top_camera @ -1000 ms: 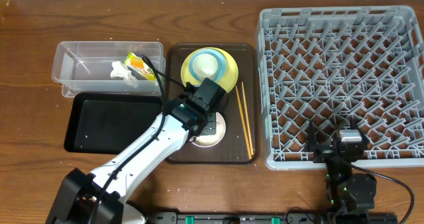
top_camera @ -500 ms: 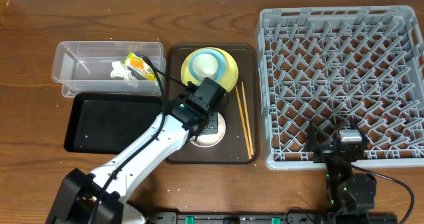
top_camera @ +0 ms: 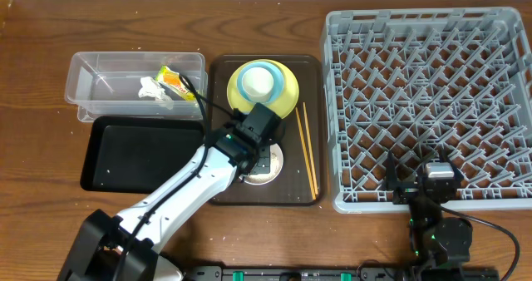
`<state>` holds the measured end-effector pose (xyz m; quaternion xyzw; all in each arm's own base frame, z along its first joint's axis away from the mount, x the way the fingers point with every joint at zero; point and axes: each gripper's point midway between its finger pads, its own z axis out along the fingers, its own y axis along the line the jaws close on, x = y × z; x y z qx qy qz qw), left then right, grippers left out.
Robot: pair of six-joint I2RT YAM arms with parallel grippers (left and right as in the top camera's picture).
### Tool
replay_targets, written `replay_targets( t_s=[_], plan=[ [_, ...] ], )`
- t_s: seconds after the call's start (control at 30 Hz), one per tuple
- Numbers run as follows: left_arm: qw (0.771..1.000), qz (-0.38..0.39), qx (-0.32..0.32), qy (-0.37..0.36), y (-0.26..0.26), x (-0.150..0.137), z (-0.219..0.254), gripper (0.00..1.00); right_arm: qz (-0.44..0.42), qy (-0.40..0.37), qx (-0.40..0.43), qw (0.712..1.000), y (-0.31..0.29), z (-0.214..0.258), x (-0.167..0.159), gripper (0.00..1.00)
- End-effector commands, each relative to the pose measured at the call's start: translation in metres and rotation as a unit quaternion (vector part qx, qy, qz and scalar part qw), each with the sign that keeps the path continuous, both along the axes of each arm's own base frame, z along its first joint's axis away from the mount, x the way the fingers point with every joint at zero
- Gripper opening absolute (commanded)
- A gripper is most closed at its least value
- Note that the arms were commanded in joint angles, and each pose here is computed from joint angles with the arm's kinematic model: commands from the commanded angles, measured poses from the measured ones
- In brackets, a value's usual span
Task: Sort waste into correct bins and load items into the dishwasher rack
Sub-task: 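Move the left gripper down to the rim of the white rice plate, then grip the white plate rim with the left gripper and slide it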
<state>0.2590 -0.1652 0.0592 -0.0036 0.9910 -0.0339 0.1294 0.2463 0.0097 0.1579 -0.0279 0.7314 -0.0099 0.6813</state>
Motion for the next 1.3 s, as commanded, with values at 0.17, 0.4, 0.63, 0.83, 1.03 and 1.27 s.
replay_targets(
  t_s=[0.17, 0.4, 0.63, 0.83, 1.03, 1.27],
  plan=[
    [1.000, 0.008, 0.011, -0.002, 0.008, -0.005, -0.023, 0.06, -0.003, 0.000, -0.006, 1.000, -0.002, 0.000, 0.000, 0.99],
    [1.000, 0.009, 0.010, -0.010, 0.010, -0.005, -0.032, 0.06, -0.003, 0.000, -0.006, 1.000, -0.002, 0.000, 0.000, 0.99],
    [0.999, 0.019, 0.039, -0.032, 0.021, 0.002, -0.030, 0.08, -0.003, 0.000, -0.006, 1.000, -0.002, 0.000, 0.000, 0.99],
    [0.999, 0.019, 0.040, -0.031, 0.021, 0.002, -0.030, 0.08, -0.003, 0.000, -0.006, 1.000, -0.002, 0.000, 0.000, 0.99],
    [0.998, 0.022, 0.044, -0.024, 0.023, 0.002, -0.036, 0.08, -0.003, 0.000, -0.006, 1.000, -0.002, 0.000, 0.000, 0.99],
    [0.997, 0.048, 0.046, -0.026, 0.037, 0.012, -0.036, 0.08, -0.003, 0.000, -0.006, 1.000, -0.002, 0.000, 0.000, 0.99]
  ],
)
